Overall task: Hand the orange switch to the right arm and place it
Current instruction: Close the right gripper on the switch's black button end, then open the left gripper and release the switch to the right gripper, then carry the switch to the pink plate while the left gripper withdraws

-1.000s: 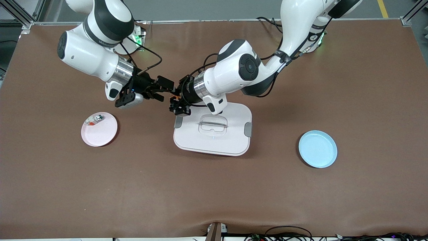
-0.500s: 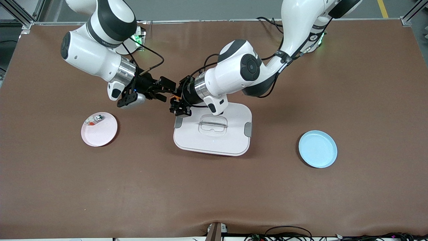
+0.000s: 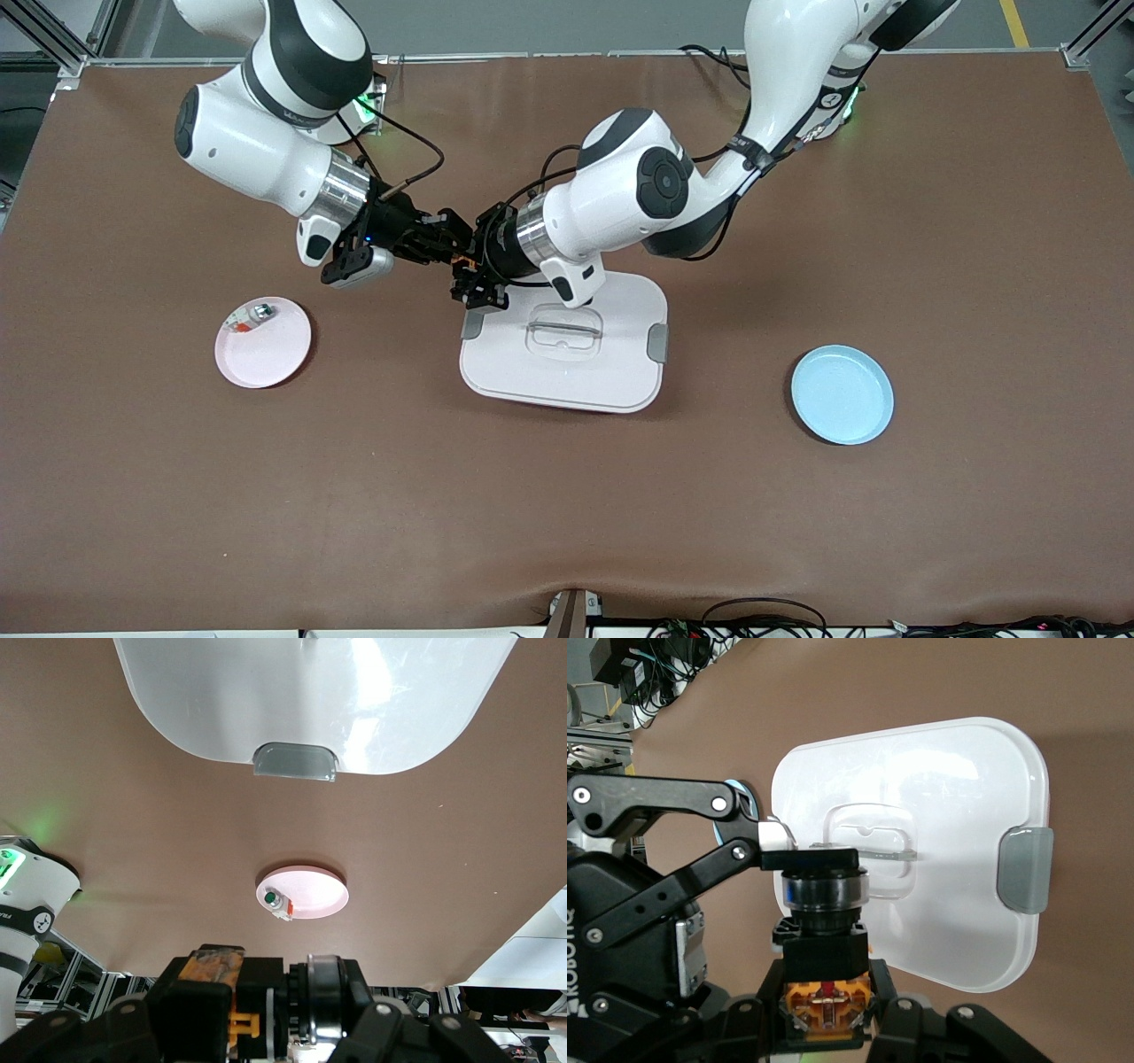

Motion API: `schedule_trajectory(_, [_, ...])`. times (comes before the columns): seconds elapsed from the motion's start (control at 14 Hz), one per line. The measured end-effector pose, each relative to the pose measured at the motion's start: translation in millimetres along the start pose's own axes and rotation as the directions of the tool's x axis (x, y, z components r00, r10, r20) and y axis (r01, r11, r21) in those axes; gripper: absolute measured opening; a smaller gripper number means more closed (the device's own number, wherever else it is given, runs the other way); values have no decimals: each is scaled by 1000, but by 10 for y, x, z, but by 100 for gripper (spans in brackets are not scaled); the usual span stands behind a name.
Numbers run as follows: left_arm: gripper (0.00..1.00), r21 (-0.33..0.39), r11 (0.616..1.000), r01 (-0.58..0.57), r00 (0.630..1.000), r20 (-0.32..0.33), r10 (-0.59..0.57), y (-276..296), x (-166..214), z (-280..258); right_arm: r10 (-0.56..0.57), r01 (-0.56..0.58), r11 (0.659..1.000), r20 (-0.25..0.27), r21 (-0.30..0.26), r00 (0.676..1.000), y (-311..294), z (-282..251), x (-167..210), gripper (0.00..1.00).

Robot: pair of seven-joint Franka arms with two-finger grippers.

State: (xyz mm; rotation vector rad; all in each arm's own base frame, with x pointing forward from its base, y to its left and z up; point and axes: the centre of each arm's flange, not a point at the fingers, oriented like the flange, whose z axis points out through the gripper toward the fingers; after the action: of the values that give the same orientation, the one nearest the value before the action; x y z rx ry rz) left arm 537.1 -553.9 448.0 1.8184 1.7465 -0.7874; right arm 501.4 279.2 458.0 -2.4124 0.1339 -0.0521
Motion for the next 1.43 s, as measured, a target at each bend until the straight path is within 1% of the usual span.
schedule_trajectory(0.57, [73, -5, 1000, 4, 1000, 5, -4, 31, 3, -38, -9, 9, 1000, -11, 3, 1000, -31, -7, 17, 41])
schedule_trajectory(0.64, [78, -10, 1000, 4, 1000, 7, -4, 55, 13, -64, -10, 10, 1000, -11, 4, 1000, -36, -2, 22, 41])
schedule_trajectory(0.79, [97, -21, 1000, -1, 1000, 5, 1, 147, 54, -188, -19, 19, 1000, -17, 1, 1000, -17, 10, 41, 41])
schedule_trajectory(0.86, [100, -21, 1000, -15, 1000, -5, 15, 193, 79, -292, -44, 44, 999, -29, 0, 999, -11, 5, 66, 41])
schedule_trajectory(1.0, [100, -60, 997, -56, 998, -27, 54, 371, 152, -661, -146, 146, 989, -13, -6, 989, 41, 25, 74, 41])
schedule_trajectory(1.14, [100, -81, 991, -109, 993, -49, 106, 534, 244, -1119, -256, 256, 967, -7, -20, 967, 121, 3, 119, 41])
schedule_trajectory(1.21, [100, -84, 986, -141, 989, -64, 136, 586, 294, -1315, -311, 311, 949, 5, -48, 951, 177, -22, 148, 41])
schedule_trajectory(1.29, [100, -84, 980, -179, 981, -86, 172, 628, 348, -1488, -365, 367, 925, 32, -98, 930, 245, -53, 176, 41])
schedule_trajectory(1.36, [100, -88, 971, -223, 970, -119, 212, 668, 405, -1645, -415, 421, 894, 71, -151, 907, 317, -80, 196, 41])
schedule_trajectory(1.43, [100, -96, 958, -271, 954, -162, 254, 709, 460, -1796, -459, 473, 860, 115, -190, 881, 391, -106, 211, 41])
